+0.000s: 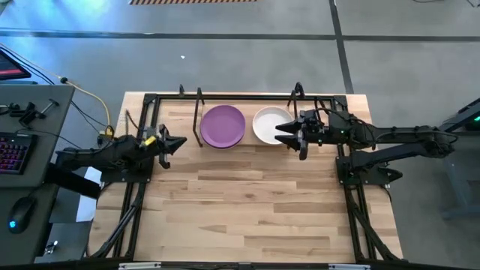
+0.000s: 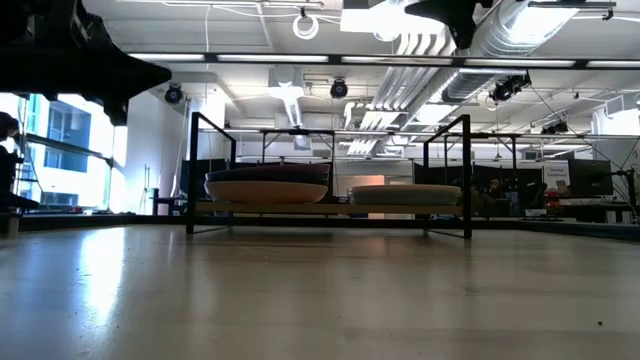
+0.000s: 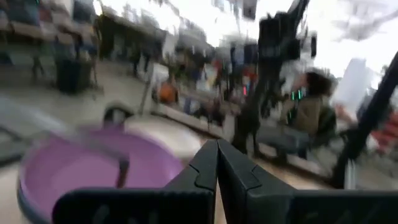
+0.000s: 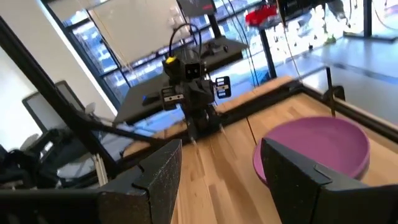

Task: Place and stack plates onto a shelf
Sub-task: Return to Home Position

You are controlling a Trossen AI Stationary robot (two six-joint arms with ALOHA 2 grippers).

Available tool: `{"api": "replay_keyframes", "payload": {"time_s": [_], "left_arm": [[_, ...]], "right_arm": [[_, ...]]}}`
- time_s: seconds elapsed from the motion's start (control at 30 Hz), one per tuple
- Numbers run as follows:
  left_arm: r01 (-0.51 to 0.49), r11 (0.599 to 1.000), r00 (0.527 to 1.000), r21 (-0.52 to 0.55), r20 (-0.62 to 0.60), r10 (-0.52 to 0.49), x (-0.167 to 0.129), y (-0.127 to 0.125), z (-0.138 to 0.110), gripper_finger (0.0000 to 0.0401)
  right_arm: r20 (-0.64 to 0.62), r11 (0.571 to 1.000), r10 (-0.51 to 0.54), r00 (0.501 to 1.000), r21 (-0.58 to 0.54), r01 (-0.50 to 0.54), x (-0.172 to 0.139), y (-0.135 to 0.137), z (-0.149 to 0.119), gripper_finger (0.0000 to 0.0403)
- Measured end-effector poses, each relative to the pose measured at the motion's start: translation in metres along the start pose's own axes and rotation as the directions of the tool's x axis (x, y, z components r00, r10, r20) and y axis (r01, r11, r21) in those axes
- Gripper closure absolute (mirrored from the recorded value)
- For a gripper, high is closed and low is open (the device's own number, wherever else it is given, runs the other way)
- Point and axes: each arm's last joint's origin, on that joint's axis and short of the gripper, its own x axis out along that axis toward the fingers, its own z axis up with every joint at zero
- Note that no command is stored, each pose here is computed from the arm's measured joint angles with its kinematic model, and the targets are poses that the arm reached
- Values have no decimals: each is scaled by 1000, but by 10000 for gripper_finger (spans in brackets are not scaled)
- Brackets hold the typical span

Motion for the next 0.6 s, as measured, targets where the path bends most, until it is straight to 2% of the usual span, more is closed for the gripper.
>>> {"api": "replay_keyframes", "payload": {"time_s": [0.2, 0.4, 0.5, 0.6], "left_arm": [[103, 994, 989, 40, -110, -98, -1, -1, -9, 401], [106, 990, 984, 92, -154, -91, 0, 1, -13, 401], [91, 991, 986, 96, -148, -76, 0, 1, -12, 401], [91, 991, 986, 97, -148, -76, 0, 1, -12, 401]], "right_arm": [[-127, 1000, -27, 992, -9, 26, -10, -3, -9, 201], [-246, 997, -77, 966, -17, 76, -35, -7, -16, 202], [-247, 998, -70, 967, -15, 69, -51, -9, -21, 216], [-217, 998, -57, 975, -1, 58, -68, -15, -35, 249]]}}
